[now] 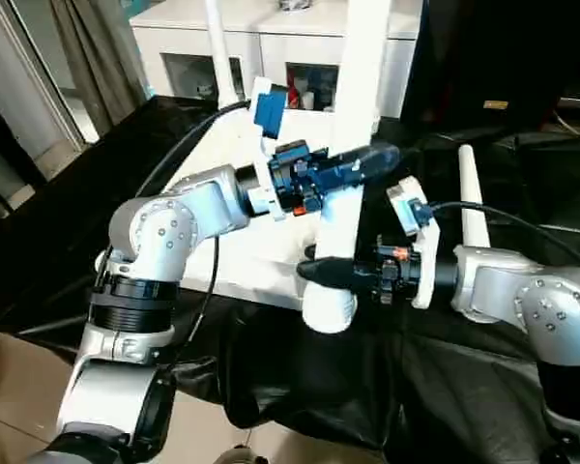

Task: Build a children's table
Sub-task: Pick table leg

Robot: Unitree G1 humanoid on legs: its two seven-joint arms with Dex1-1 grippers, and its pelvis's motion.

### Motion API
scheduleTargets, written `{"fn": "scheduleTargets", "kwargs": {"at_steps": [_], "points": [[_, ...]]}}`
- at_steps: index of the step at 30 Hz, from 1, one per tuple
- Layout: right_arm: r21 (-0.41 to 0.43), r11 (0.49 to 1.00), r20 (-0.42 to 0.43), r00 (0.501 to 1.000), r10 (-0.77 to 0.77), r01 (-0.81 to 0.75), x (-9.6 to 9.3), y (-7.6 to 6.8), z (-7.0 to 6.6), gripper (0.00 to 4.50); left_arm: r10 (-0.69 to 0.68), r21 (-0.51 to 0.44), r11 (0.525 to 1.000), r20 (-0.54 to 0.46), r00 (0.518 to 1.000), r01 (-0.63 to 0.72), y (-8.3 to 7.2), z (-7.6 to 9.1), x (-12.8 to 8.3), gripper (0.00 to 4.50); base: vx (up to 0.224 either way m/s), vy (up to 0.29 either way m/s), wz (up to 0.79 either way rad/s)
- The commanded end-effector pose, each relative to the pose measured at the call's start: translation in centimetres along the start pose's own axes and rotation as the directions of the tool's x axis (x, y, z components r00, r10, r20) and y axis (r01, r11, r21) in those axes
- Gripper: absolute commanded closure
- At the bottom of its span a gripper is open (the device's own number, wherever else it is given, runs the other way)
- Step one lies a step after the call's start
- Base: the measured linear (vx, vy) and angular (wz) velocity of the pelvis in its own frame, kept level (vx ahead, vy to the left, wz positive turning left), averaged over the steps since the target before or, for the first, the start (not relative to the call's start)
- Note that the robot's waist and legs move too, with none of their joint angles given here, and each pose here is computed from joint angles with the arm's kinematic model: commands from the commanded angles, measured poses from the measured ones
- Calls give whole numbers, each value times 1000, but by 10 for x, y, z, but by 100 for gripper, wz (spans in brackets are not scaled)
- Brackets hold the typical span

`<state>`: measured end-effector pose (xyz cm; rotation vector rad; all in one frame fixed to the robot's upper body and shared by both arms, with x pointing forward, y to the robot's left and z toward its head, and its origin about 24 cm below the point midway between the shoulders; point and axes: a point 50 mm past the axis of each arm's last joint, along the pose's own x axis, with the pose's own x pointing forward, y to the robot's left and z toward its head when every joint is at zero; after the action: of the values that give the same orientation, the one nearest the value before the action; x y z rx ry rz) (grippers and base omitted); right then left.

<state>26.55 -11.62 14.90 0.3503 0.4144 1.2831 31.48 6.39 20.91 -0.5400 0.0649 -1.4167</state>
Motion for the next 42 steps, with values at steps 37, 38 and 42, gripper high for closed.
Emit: {"fn": "scheduleTargets", "kwargs": {"at_steps": [37, 38, 42], "points": [[-88, 515, 418, 501, -758, 853, -35, -39, -48, 257, 872, 418, 166, 360, 330, -893, 21, -75, -128, 152, -1, 2, -2], [-70, 510, 420, 489, -764, 857, -36, -40, -49, 257, 870, 430, 159, 364, 332, -889, 22, -74, -127, 152, -13, 51, -40], [-56, 500, 423, 474, -772, 864, -36, -40, -52, 257, 868, 514, 74, 388, 309, -855, 24, -69, -130, 152, -26, 164, -50]]}}
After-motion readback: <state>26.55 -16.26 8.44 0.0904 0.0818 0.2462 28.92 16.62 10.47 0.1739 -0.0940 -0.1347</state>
